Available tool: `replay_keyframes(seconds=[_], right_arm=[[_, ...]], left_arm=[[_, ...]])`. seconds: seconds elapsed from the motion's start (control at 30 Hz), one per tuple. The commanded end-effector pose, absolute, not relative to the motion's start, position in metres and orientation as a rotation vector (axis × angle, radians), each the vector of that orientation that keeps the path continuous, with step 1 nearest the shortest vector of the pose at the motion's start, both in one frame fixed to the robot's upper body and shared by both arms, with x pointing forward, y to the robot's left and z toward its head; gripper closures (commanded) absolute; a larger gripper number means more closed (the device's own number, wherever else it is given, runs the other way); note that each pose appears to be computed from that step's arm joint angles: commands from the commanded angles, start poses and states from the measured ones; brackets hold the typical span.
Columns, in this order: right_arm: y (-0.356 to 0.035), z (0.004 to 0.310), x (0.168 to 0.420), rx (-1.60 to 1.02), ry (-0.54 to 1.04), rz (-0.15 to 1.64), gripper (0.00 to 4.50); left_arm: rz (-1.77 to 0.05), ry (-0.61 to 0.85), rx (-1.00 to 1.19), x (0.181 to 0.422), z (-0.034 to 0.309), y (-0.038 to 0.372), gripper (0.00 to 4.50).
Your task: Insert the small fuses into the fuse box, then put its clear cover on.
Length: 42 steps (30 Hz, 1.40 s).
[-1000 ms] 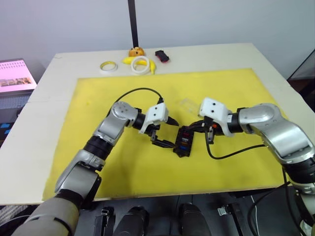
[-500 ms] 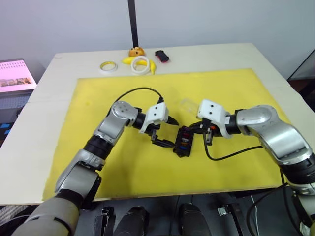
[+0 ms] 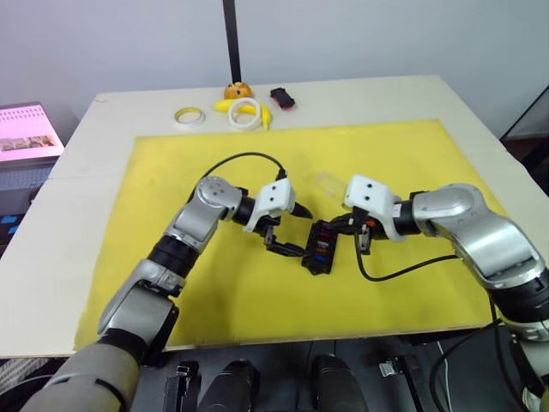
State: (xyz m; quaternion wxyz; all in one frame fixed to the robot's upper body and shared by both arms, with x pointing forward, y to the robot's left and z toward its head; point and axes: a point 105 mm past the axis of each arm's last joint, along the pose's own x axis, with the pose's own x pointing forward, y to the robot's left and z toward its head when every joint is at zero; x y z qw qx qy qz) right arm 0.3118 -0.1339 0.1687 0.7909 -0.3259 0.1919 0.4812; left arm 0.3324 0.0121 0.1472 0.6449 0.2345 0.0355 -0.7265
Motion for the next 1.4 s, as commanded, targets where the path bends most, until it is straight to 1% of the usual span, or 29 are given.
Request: replay_keyframes(seconds=[0.03, 0.23, 0.43, 0.73, 1.4], right_arm=[[-0.1324, 0.1726, 0.3083, -0.719, 0.407, 1.051, 4.50], [-0.1314, 0.1734, 0.3075, -0.718, 0.408, 1.054, 4.50], [-0.1326, 0.1714, 0.3123, -0.729, 0.400, 1.030, 4.50], [-0.1318, 0.1805, 0.3131, -0.721, 0.388, 1.033, 4.50], [-0.1300, 0.1728, 0.3123, -0.716, 0.407, 1.044, 4.50]], left_arm=[[-1.650, 0.022, 0.556, 0.3343, 0.1618, 0.0098, 0.09], [-1.651, 0.020, 0.555, 0.3349, 0.1622, 0.0092, 0.09], [-1.655, 0.021, 0.557, 0.3343, 0.1618, 0.0088, 0.09], [-1.656, 0.025, 0.562, 0.3340, 0.1603, 0.0106, 0.09], [-1.657, 0.024, 0.560, 0.3328, 0.1596, 0.0102, 0.09]])
